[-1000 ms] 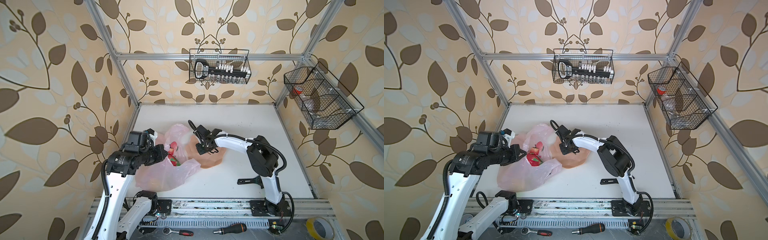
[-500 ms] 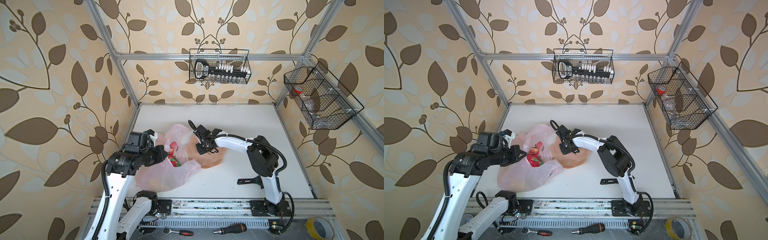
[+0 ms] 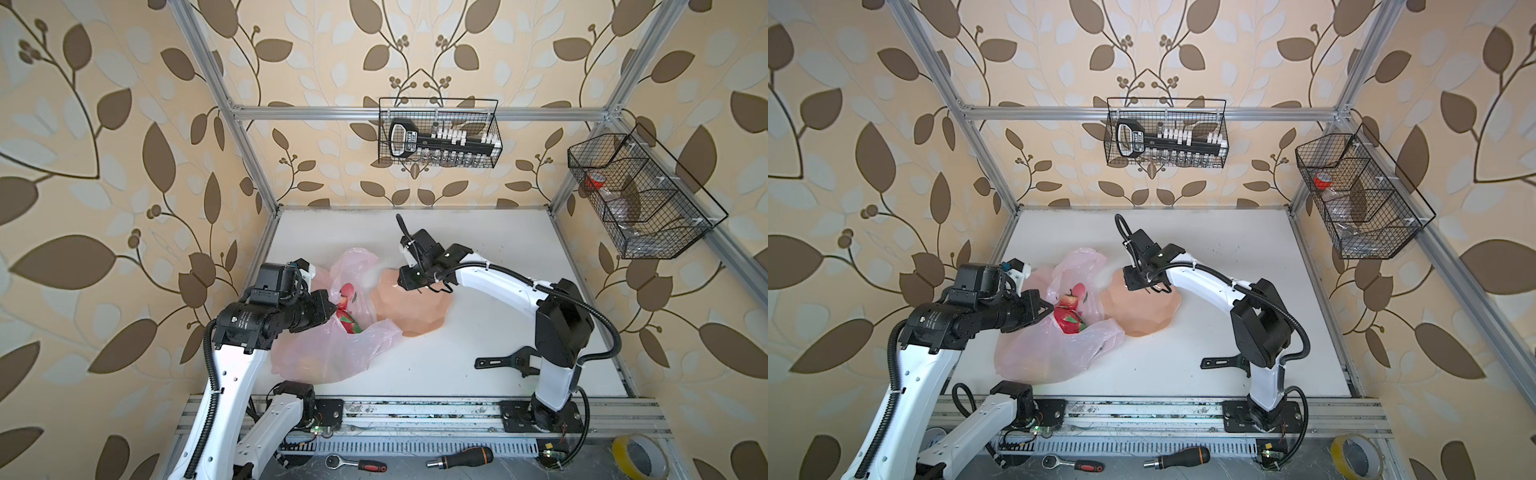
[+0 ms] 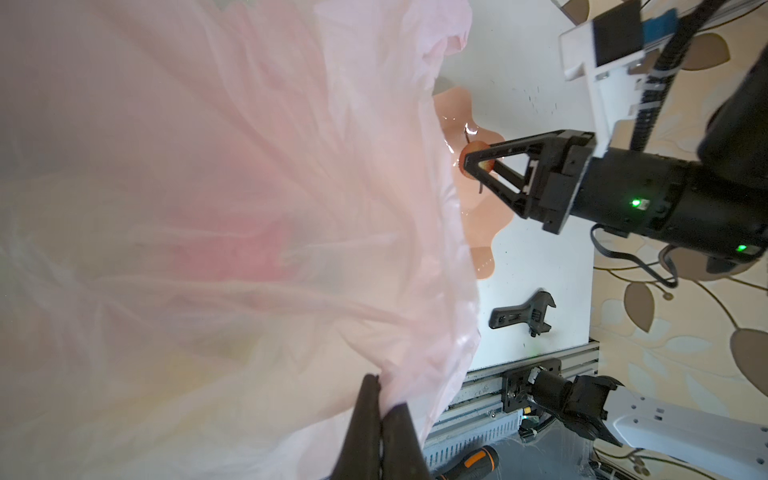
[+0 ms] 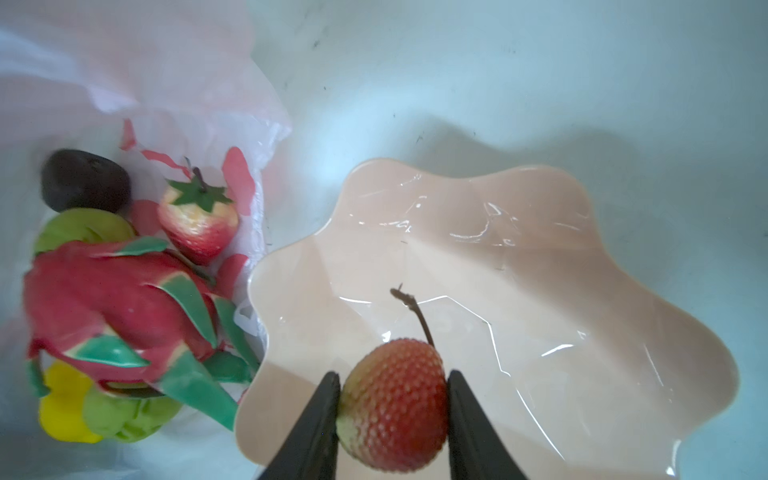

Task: Place the fruits into the plastic bag
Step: 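Lift the lychee with the right gripper and carry it into the bag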

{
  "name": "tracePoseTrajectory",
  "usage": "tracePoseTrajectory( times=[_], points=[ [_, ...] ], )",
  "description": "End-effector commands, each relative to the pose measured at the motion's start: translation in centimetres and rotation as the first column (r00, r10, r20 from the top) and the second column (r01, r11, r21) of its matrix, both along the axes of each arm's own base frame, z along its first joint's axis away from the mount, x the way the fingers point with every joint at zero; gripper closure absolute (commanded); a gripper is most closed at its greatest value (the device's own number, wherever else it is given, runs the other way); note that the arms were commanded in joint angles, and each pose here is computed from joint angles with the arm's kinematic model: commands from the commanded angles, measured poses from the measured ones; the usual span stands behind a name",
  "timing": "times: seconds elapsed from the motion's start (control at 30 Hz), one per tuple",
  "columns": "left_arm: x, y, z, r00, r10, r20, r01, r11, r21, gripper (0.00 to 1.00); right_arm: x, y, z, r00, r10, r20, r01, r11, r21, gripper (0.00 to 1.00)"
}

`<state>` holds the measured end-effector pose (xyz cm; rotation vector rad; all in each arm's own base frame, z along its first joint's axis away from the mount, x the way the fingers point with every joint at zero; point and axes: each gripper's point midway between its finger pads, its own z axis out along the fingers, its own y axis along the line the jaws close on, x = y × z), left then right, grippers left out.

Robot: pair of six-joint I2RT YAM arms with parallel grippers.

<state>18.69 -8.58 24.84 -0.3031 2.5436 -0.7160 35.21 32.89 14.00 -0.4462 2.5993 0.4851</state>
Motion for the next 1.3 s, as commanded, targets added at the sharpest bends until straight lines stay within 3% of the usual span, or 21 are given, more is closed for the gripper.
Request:
tracePoseTrajectory(
  times=[0.0, 0.2, 0.43, 0.67, 0.83, 1.0, 1.27],
  points=[
    [0.0, -0.2, -0.1, 1.000, -0.016, 0.003, 0.016, 1.000, 0.000, 1.00, -0.7, 0.2, 0.8, 1.000, 0.004, -0.027, -0.002, 0.997, 0.083, 0.68],
    [0.1, -0.2, -0.1, 1.000, -0.017, 0.003, 0.017, 1.000, -0.001, 1.00, -2.3, 0.8, 1.3, 0.997, 0.011, -0.079, 0.007, 0.974, 0.226, 0.67],
    [0.2, -0.3, -0.2, 1.000, -0.017, 0.000, 0.017, 1.000, -0.004, 1.00, -4.7, 1.1, 1.0, 0.986, -0.031, -0.166, 0.100, 0.897, 0.430, 0.67],
    [0.2, -0.4, -0.4, 1.000, -0.020, -0.003, 0.020, 1.000, -0.004, 1.00, -5.2, 1.5, 0.7, 0.980, -0.024, -0.198, 0.118, 0.870, 0.479, 0.67],
    [0.1, -0.3, -0.4, 1.000, -0.021, -0.005, 0.021, 1.000, -0.004, 1.00, -4.8, 2.7, 1.1, 0.975, -0.018, -0.221, 0.139, 0.826, 0.546, 0.67],
    [0.1, -0.4, -0.3, 1.000, -0.019, -0.003, 0.019, 1.000, -0.007, 1.00, -4.2, 5.0, 1.7, 0.966, 0.005, -0.258, 0.165, 0.759, 0.630, 0.67],
    [0.1, -0.4, -0.1, 1.000, -0.018, 0.002, 0.018, 1.000, -0.008, 1.00, -5.3, 12.7, 2.7, 0.930, 0.116, -0.348, 0.213, 0.601, 0.770, 0.66]
  ],
)
